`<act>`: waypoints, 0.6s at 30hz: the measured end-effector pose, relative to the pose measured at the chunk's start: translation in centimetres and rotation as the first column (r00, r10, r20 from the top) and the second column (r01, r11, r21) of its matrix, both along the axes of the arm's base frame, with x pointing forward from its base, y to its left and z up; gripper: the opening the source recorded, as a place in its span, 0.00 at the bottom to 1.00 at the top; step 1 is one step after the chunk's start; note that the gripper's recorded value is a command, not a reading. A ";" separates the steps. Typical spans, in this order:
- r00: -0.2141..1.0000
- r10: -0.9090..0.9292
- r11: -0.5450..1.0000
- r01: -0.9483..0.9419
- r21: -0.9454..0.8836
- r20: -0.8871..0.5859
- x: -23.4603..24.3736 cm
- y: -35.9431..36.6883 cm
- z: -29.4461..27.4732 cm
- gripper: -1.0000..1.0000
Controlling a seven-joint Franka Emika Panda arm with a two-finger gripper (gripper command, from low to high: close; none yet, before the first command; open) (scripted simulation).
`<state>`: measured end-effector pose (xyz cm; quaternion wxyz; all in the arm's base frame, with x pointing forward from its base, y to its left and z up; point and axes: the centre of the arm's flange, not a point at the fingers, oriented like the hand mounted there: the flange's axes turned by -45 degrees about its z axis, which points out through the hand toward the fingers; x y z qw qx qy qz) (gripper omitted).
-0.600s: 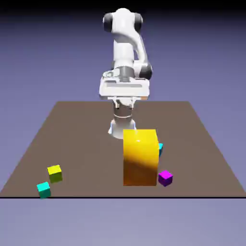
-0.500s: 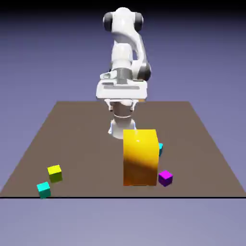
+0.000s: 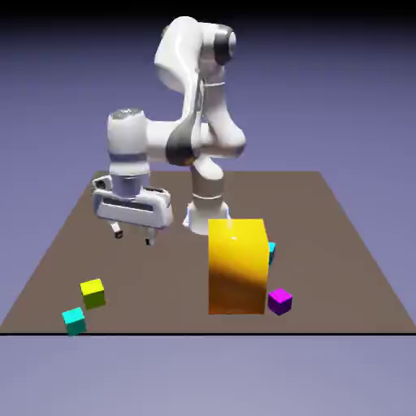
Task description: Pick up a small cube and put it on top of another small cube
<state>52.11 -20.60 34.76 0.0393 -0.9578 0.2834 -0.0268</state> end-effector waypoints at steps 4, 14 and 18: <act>0.985 -0.106 0.989 0.119 0.086 -0.137 0.5 -4.8 -3.6 0.50; 0.837 -0.276 0.864 0.431 0.259 -0.473 -2.1 -16.3 -13.8 0.50; 0.751 -0.292 0.779 0.546 0.308 -0.593 -4.6 -20.2 -18.0 0.50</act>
